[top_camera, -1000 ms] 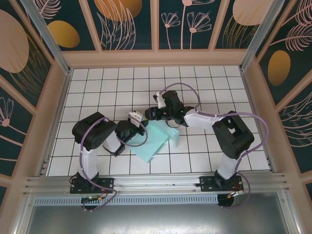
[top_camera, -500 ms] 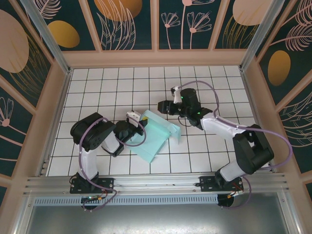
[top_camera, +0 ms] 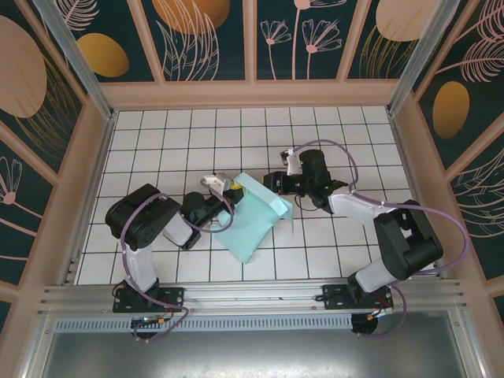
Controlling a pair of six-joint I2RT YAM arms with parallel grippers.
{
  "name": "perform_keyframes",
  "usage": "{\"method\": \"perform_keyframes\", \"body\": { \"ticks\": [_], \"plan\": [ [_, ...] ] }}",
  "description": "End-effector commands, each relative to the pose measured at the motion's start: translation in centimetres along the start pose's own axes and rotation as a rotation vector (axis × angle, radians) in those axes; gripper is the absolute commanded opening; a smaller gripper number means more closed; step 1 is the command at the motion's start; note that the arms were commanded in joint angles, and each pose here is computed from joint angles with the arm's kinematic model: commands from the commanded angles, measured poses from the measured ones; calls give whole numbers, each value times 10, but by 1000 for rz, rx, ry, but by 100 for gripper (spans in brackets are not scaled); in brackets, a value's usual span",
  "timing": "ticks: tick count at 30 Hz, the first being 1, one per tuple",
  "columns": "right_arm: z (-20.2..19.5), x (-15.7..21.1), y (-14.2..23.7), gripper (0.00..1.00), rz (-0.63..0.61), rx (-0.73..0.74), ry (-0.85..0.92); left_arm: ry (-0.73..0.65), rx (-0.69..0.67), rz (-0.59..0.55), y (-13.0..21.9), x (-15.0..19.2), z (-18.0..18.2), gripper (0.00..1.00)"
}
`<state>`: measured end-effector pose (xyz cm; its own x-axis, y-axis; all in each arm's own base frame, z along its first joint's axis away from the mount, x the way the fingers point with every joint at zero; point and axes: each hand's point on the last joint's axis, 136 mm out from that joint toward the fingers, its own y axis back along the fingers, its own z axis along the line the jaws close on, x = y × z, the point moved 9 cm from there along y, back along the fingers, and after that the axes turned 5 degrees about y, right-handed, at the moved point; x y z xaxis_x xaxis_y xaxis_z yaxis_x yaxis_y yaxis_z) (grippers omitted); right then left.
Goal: Fold the paper box
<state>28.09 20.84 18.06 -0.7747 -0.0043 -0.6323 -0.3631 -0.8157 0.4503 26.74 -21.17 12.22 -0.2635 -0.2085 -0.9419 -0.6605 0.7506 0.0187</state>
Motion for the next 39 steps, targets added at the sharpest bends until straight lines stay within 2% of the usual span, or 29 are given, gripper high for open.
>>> {"method": "perform_keyframes", "body": {
  "ticks": [1,12,18,28,31,39],
  "plan": [
    [16,0,-8,39,-10,-140,36,33,1,-77,-7,-21,-1,0],
    [48,17,-37,37,26,-329,-2,69,-39,-91,-15,-27,2,0],
    [30,7,-24,37,-19,-222,-3,69,-55,-97,-11,-28,3,0],
    [-3,-12,15,44,-136,5,5,68,-98,-110,-4,-27,5,0],
    [-5,-9,14,42,-132,0,0,75,-85,-111,-4,-28,3,0],
    [16,7,-17,39,-34,-143,28,83,-70,-119,-10,-31,3,0]
  ]
}}
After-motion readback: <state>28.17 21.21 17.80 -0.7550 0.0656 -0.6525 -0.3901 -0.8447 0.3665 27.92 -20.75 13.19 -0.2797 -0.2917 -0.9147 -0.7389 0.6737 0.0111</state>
